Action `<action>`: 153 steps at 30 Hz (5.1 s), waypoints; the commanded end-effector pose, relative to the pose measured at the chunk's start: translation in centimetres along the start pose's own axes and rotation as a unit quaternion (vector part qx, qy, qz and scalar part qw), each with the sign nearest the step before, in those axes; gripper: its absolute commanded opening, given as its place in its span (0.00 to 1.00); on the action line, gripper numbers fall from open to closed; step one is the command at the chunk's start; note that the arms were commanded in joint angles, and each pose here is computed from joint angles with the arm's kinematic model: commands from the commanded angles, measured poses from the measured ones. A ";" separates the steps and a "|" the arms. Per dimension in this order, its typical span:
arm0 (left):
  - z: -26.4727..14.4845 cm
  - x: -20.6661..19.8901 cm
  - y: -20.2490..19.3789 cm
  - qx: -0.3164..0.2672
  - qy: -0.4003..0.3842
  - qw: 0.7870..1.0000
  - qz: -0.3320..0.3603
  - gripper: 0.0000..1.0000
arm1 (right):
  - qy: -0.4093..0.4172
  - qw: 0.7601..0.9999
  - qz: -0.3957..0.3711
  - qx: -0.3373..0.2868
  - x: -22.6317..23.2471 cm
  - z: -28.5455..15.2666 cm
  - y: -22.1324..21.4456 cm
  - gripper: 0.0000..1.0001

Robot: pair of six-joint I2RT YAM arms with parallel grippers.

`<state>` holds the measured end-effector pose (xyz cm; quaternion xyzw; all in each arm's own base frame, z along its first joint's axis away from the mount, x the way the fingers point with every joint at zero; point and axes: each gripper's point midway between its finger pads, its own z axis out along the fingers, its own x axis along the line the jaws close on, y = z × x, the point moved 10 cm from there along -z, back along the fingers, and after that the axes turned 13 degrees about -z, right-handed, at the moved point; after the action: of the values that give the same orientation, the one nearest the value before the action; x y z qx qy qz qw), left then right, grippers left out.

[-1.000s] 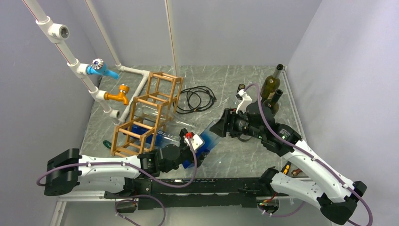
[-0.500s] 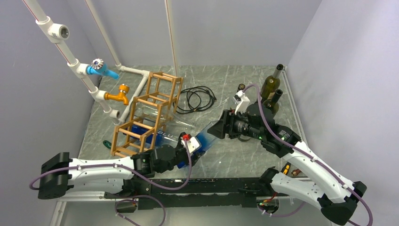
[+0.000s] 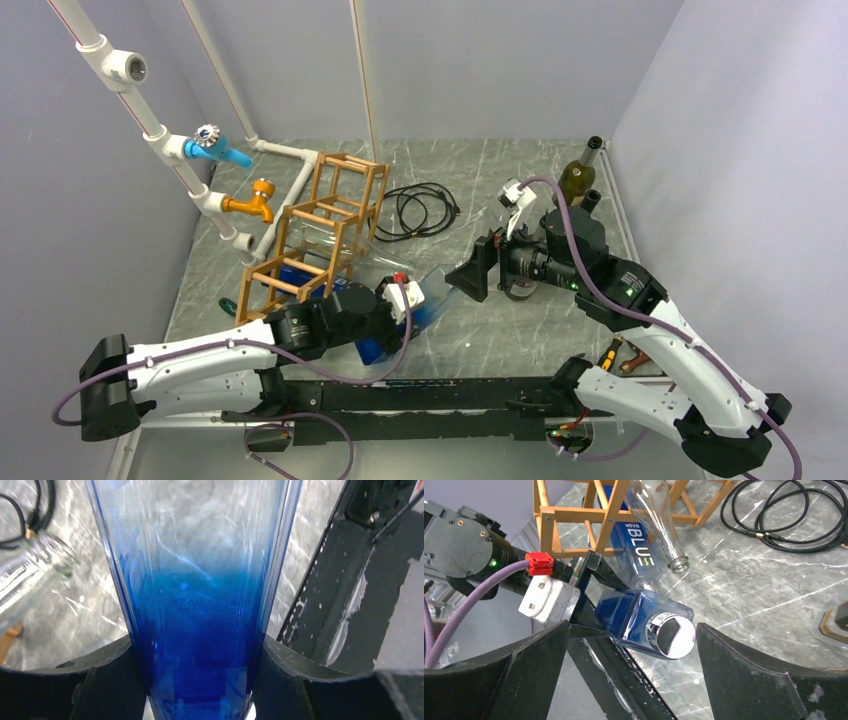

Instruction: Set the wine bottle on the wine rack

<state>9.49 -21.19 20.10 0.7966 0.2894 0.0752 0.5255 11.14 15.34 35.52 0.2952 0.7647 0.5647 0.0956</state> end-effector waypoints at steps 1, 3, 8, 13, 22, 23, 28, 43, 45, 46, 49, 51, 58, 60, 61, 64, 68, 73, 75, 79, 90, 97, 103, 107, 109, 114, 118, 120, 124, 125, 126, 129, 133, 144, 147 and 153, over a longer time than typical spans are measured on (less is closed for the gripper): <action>-2.2 -0.9 5.1 -0.077 -0.047 0.996 -0.026 0.00 | 0.013 0.999 -0.037 -0.015 0.1 -0.5 1.0 1.00; -2.7 -0.6 5.5 -0.079 -0.058 0.994 -0.039 0.00 | 0.008 0.999 -0.047 -0.015 0.0 -0.5 0.9 1.00; -3.7 0.1 6.8 -0.053 -0.095 0.990 -0.091 0.00 | -0.045 0.994 -0.104 -0.012 -1.5 0.2 0.6 1.00; -4.6 0.7 7.8 0.001 -0.148 0.980 -0.134 0.00 | -0.016 0.981 -0.190 -0.034 -1.5 0.0 2.4 1.00; -5.5 0.7 9.5 0.033 -0.216 0.962 -0.165 0.00 | 0.034 0.916 -0.398 -0.034 -1.9 -1.3 2.1 0.99; -5.3 0.7 9.5 0.042 -0.223 0.960 -0.167 0.00 | 0.034 0.900 -0.433 -0.043 -1.8 -1.9 1.9 0.99; -5.0 1.2 9.6 0.077 -0.230 0.954 -0.179 0.00 | 0.078 0.831 -0.544 -0.088 -0.7 -2.9 2.3 0.99; -5.2 1.7 9.1 0.111 -0.289 0.927 -0.209 0.00 | 0.167 0.711 -0.682 0.033 2.9 3.7 1.6 0.99; -5.1 1.8 9.0 0.119 -0.293 0.925 -0.210 0.00 | 0.172 0.696 -0.696 0.036 3.3 4.1 1.3 0.99; -5.0 1.7 9.0 0.124 -0.295 0.923 -0.212 0.00 | 0.171 0.688 -0.704 0.035 3.4 4.2 1.1 0.99; -5.0 1.7 8.7 0.134 -0.305 0.918 -0.216 0.00 | 0.172 0.662 -0.727 0.058 3.4 4.5 0.2 0.99; -5.2 1.5 8.6 0.133 -0.318 0.913 -0.218 0.00 | 0.164 0.638 -0.749 0.071 3.5 4.4 -0.3 0.99; -5.7 1.1 8.0 0.137 -0.333 0.905 -0.226 0.00 | 0.160 0.563 -0.805 0.096 4.1 4.5 -0.6 0.99; -5.7 1.1 7.8 0.142 -0.327 0.906 -0.229 0.00 | 0.157 0.550 -0.814 0.104 4.3 5.0 -0.8 0.99; -5.8 1.1 7.7 0.144 -0.327 0.905 -0.230 0.00 | 0.158 0.545 -0.817 0.105 4.4 5.2 -1.0 0.99; -5.9 0.8 7.5 0.144 -0.333 0.902 -0.233 0.00 | 0.163 0.533 -0.823 0.111 4.6 6.0 -1.7 0.99; -6.0 0.3 7.1 0.149 -0.326 0.904 -0.231 0.00 | 0.150 0.523 -0.831 0.117 4.8 7.1 -1.9 0.99; -5.7 -0.4 6.6 0.162 -0.318 0.907 -0.224 0.00 | 0.156 0.512 -0.835 0.126 5.3 8.1 -2.2 0.99; -5.7 -0.7 6.5 0.166 -0.313 0.909 -0.218 0.00 | 0.163 0.512 -0.833 0.128 5.5 8.3 -2.4 0.99; -5.9 -1.0 6.4 0.172 -0.307 0.912 -0.211 0.00 | 0.175 0.510 -0.831 0.138 5.4 8.7 -3.2 0.98; -5.6 -0.4 6.9 0.178 -0.263 0.927 -0.200 0.23 | 0.149 0.521 -0.829 0.142 4.6 8.7 -4.9 0.00; -5.5 0.2 8.1 0.136 -0.230 0.943 -0.199 1.00 | 0.150 0.590 -0.780 0.147 4.1 7.4 -6.2 0.00; -6.9 1.0 10.3 0.089 -0.147 0.969 -0.177 0.99 | 0.114 0.654 -0.731 0.156 3.1 5.8 -8.0 0.00; -9.5 1.1 13.0 0.007 -0.088 0.986 -0.141 0.99 | 0.054 0.714 -0.674 0.183 2.4 4.8 -8.6 0.00; -11.1 1.3 14.5 -0.041 -0.050 0.990 -0.127 1.00 | 0.015 0.735 -0.649 0.197 2.0 4.5 -9.0 0.00; -16.0 1.4 18.5 -0.186 0.029 0.978 -0.090 0.99 | -0.045 0.780 -0.579 0.232 1.8 3.8 -9.5 0.00; -18.9 1.8 20.8 -0.289 0.086 0.951 -0.073 1.00 | -0.059 0.793 -0.548 0.260 1.7 3.4 -9.9 0.00; -19.9 2.0 21.6 -0.327 0.112 0.936 -0.069 1.00 | -0.067 0.799 -0.538 0.261 1.6 3.0 -10.0 0.00; -21.2 2.4 22.8 -0.374 0.143 0.915 -0.055 1.00 | -0.093 0.817 -0.505 0.262 1.6 2.3 -9.8 0.00; -21.3 2.5 23.1 -0.382 0.149 0.911 -0.052 1.00 | -0.100 0.822 -0.496 0.262 1.6 2.2 -9.7 0.00; -21.4 2.5 23.3 -0.389 0.151 0.908 -0.049 0.99 | -0.104 0.826 -0.486 0.265 1.7 2.1 -9.7 0.00; -21.3 2.7 23.9 -0.400 0.156 0.902 -0.028 0.99 | -0.122 0.835 -0.459 0.277 1.7 1.8 -9.8 0.00; -20.2 2.9 24.7 -0.396 0.158 0.904 -0.016 1.00 | -0.139 0.840 -0.442 0.284 1.6 1.5 -10.0 0.00; -15.7 4.7 21.6 -0.341 0.187 0.921 -0.012 0.99 | -0.139 0.847 -0.419 0.297 1.5 0.9 -10.6 0.00; -15.0 5.2 20.9 -0.326 0.201 0.924 -0.014 0.99 | -0.148 0.851 -0.409 0.293 1.5 0.8 -10.6 0.00; -13.7 5.5 19.4 -0.315 0.199 0.928 -0.023 0.98 | -0.174 0.846 -0.408 0.295 0.9 0.9 -11.1 0.00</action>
<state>15.72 -13.09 41.63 0.5793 0.3701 0.2972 0.6627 6.19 13.96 23.37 -0.0025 0.9507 0.0993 0.2938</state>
